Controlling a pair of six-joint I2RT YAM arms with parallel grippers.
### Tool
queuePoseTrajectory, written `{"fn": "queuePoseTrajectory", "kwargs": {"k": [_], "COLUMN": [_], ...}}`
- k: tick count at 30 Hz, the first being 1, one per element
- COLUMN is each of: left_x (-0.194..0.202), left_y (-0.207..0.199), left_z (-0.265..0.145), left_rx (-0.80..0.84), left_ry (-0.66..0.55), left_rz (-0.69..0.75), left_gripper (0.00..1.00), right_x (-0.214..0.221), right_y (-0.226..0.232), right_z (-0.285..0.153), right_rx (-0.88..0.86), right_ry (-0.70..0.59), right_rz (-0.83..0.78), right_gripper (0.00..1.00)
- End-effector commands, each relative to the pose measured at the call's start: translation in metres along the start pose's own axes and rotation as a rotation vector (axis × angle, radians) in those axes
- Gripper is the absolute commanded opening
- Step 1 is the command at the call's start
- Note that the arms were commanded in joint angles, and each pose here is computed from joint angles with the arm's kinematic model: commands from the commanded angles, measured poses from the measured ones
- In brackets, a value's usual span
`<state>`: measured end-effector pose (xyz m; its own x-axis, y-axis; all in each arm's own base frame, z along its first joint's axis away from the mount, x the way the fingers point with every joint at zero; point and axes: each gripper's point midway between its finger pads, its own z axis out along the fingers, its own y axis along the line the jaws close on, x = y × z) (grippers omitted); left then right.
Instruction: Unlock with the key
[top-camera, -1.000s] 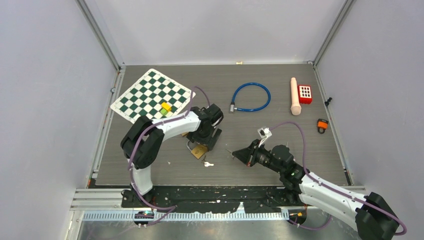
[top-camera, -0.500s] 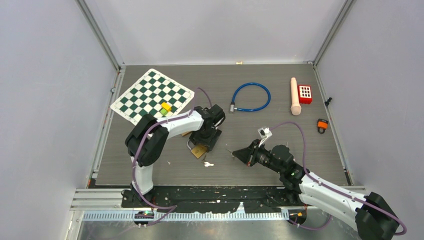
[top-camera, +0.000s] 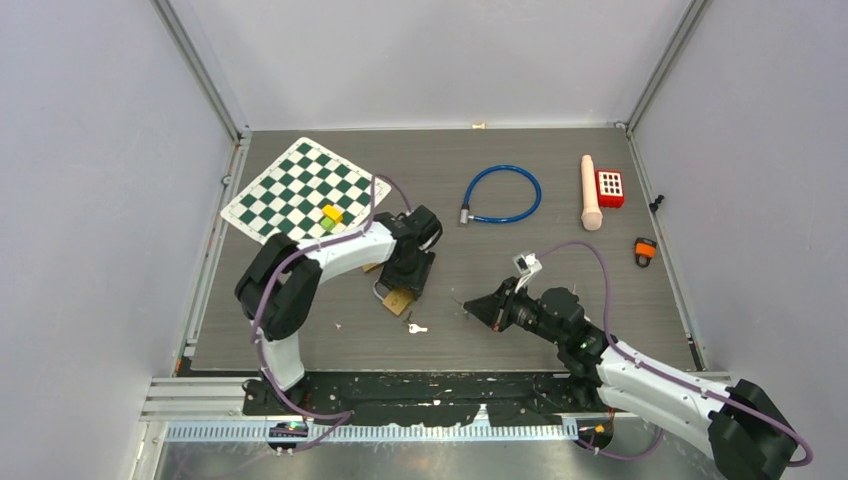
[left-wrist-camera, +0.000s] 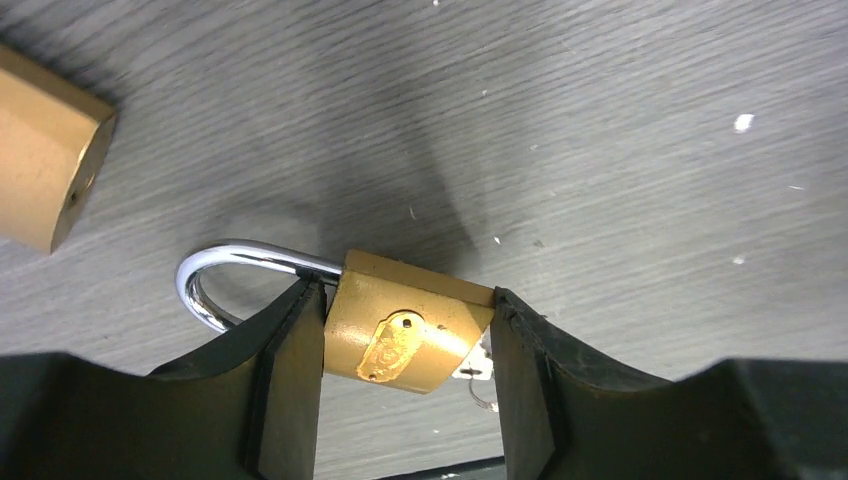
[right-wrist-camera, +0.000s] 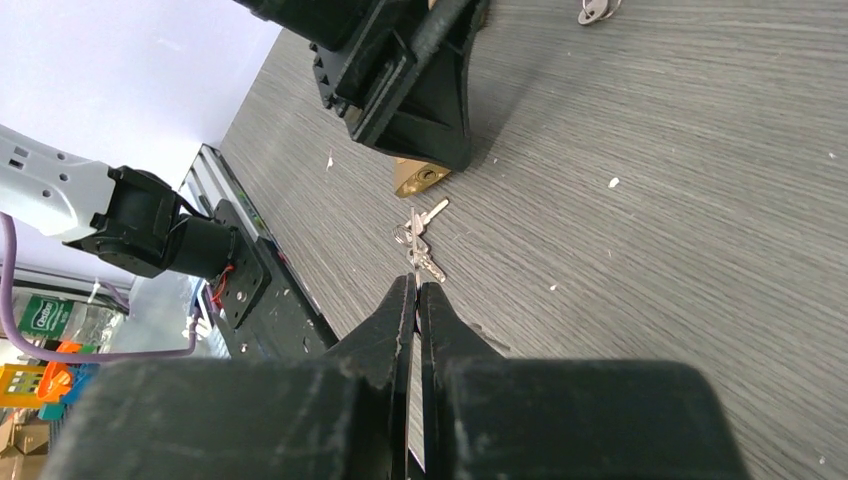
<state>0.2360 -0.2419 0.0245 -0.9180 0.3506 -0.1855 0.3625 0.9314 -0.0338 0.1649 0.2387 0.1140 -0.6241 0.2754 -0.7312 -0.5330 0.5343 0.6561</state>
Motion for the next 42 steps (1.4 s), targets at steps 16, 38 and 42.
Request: {"fn": "queuePoseTrajectory", "kwargs": {"k": [16, 38, 42], "left_x": [-0.044, -0.048, -0.048], "left_y": [-0.03, -0.038, -0.039], "left_z": [-0.126, -0.144, -0.144], "left_rx": [0.485, 0.577, 0.587], "left_ry": [-0.396, -0.46, -0.461], "left_rz": [-0.42, -0.445, -0.444], "left_gripper": [0.0, 0.0, 0.0], "right_x": [-0.046, -0.039, -0.04], "right_y": [0.069, 0.063, 0.065], "right_z": [0.043, 0.058, 0.058], "right_rx": [-0.106, -0.025, -0.036], "right_ry": [0.054, 0.153, 0.146], "right_rz": [-0.012, 0.016, 0.019], "right_gripper": [0.05, 0.05, 0.05]}}
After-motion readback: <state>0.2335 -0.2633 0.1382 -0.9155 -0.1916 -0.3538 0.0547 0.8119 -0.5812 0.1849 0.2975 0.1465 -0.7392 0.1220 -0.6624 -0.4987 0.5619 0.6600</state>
